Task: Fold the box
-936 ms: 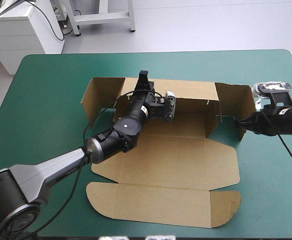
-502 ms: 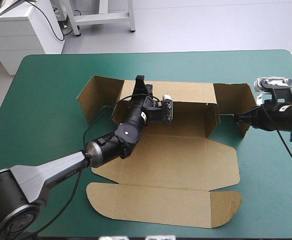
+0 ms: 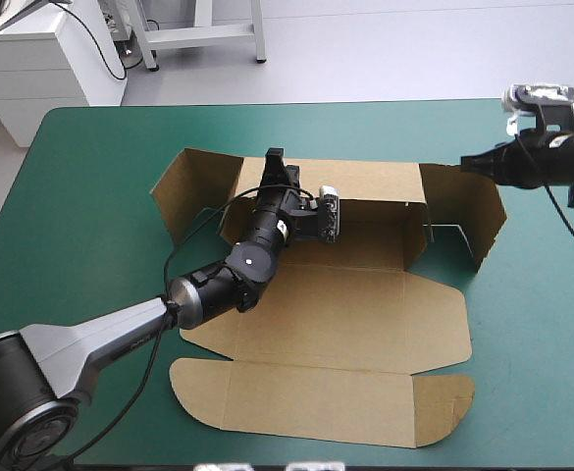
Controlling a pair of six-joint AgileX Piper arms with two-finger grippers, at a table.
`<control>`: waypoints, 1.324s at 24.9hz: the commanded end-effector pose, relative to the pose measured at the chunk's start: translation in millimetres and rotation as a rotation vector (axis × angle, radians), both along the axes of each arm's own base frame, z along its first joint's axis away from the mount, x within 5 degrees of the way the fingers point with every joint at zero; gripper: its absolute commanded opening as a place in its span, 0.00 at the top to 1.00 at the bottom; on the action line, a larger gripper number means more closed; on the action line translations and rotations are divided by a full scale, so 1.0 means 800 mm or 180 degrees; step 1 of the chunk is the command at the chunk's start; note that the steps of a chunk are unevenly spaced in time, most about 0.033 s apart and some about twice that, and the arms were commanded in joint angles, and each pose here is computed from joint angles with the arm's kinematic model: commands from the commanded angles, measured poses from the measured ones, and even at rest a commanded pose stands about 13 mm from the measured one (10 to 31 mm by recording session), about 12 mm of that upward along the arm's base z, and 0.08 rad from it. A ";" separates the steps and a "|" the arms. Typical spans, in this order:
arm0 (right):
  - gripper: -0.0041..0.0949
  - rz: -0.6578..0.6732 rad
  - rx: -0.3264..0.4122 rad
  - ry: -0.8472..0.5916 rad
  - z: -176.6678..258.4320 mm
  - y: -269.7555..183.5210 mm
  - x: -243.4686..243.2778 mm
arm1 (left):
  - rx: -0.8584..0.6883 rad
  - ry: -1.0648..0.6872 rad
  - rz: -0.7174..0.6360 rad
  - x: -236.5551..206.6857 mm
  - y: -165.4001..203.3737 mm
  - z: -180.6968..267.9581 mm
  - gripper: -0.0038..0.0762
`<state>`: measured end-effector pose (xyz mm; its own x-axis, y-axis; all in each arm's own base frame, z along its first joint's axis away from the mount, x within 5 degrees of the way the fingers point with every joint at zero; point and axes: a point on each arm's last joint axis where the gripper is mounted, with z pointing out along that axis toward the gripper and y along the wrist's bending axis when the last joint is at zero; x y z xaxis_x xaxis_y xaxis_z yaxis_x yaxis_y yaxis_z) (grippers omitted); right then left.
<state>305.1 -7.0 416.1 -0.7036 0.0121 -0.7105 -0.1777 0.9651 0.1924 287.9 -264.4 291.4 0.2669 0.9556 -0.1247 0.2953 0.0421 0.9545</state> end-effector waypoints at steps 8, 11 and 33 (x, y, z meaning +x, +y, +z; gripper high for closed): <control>0.87 -0.0065 0.0076 0.0102 0.000 -0.013 0.093 | -0.0100 -0.0268 0.0030 -0.006 0.007 0.033 0.96; 0.87 -0.0052 0.0112 0.0253 -0.022 -0.015 0.112 | -0.0106 -0.0267 0.0031 -0.006 0.007 0.033 0.96; 0.98 0.0419 -0.0258 0.0865 -0.045 0.048 0.060 | -0.0119 -0.0256 0.0039 -0.006 0.007 0.033 0.96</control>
<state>376.5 30.5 354.6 -0.8862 -0.1353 -0.4431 -0.2378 0.9537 0.1843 287.9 -263.4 290.6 0.2576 0.9579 -0.1264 0.2949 0.0467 0.9544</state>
